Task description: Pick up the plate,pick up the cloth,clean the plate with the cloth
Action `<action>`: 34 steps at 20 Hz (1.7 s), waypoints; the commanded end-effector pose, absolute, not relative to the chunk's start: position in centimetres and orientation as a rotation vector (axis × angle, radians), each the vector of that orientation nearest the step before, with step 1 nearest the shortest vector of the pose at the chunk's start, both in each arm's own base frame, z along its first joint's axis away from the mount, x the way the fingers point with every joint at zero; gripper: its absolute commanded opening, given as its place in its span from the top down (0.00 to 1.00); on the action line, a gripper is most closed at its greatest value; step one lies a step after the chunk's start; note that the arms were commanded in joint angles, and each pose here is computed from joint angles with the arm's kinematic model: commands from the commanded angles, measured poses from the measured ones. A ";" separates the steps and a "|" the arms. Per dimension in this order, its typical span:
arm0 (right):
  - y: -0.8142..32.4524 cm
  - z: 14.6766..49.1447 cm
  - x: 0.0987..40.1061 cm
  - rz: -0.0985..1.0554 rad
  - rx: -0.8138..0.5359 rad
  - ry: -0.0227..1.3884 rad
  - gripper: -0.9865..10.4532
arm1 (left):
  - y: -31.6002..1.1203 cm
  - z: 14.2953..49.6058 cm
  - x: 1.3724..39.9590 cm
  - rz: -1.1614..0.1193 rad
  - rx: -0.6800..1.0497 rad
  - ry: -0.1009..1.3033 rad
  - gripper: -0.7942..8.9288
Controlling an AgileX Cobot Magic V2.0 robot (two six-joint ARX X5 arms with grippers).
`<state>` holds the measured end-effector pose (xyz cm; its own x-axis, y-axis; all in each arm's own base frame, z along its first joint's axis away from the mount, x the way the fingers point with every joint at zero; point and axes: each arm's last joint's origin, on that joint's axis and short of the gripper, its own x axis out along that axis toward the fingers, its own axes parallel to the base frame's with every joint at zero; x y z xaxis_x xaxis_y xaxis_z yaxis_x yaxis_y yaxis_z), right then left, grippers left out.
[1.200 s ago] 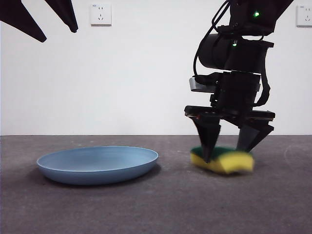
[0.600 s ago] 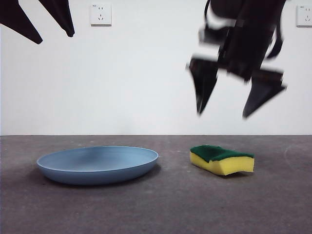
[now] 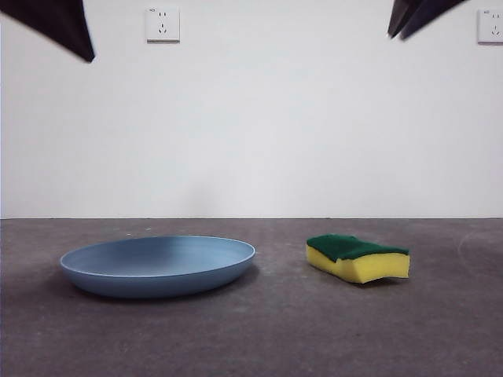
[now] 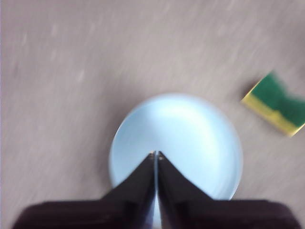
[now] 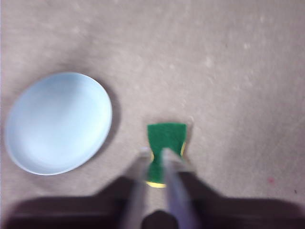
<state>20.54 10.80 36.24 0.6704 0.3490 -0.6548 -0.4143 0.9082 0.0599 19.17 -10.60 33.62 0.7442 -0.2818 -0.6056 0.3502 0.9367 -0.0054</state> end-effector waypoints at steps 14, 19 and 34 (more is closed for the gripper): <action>7.7 26.7 12.3 0.350 -0.052 0.425 0.92 | -7.4 26.5 11.5 -0.363 0.028 0.255 0.93; 7.6 26.6 12.3 0.346 -0.046 0.434 0.91 | -7.2 26.3 11.2 -0.358 0.030 0.251 0.92; 7.6 26.6 12.3 0.346 -0.046 0.433 0.91 | -4.5 27.1 10.2 -0.242 0.085 0.139 0.92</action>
<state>12.28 7.59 26.79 0.8489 0.3204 -0.4204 -0.3437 0.9388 0.0214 10.15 -4.66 27.40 0.9589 -0.2406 -0.1502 0.2504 0.9669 0.0498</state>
